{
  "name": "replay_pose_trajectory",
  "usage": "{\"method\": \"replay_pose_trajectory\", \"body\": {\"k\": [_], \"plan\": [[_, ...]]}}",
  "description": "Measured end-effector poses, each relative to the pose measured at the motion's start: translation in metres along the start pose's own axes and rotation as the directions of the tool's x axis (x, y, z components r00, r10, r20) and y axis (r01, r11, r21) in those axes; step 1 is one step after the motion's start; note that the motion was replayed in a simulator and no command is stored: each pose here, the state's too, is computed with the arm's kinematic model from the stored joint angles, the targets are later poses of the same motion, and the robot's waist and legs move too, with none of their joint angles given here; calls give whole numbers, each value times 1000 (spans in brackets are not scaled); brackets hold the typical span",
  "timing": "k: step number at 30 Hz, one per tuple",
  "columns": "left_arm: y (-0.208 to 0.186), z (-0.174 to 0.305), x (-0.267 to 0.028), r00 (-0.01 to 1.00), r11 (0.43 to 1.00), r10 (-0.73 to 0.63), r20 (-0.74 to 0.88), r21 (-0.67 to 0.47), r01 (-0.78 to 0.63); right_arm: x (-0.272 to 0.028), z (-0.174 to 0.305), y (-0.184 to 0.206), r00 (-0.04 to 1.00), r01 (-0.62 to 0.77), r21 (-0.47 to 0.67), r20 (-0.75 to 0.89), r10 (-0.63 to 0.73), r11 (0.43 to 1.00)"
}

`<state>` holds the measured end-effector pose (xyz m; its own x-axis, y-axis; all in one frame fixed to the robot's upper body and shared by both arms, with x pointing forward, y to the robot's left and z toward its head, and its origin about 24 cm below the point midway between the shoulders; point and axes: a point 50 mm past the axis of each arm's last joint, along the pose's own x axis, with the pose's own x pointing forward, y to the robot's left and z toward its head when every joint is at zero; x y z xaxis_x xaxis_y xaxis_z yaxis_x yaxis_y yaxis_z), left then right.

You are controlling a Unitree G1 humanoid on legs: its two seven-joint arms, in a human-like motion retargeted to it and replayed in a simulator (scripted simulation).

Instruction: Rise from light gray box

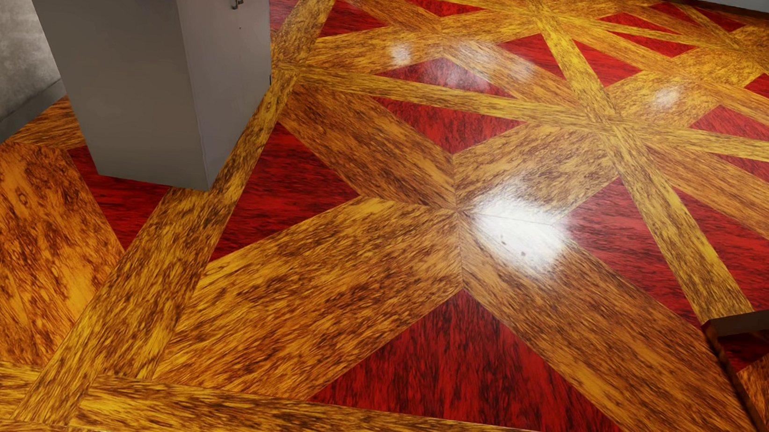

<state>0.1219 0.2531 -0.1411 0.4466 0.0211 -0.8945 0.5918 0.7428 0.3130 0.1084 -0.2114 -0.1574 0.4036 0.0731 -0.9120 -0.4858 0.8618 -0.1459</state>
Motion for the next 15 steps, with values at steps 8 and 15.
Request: {"method": "replay_pose_trajectory", "body": {"k": [8,15], "plan": [[-16,14,3,998,999,-34,49,-32,35,1,7,3,1000,-16,-18,25,16,1000],[-21,16,5,997,998,-57,50,-2,57,1,4,-7,999,36,8,3,-36,999]]}}
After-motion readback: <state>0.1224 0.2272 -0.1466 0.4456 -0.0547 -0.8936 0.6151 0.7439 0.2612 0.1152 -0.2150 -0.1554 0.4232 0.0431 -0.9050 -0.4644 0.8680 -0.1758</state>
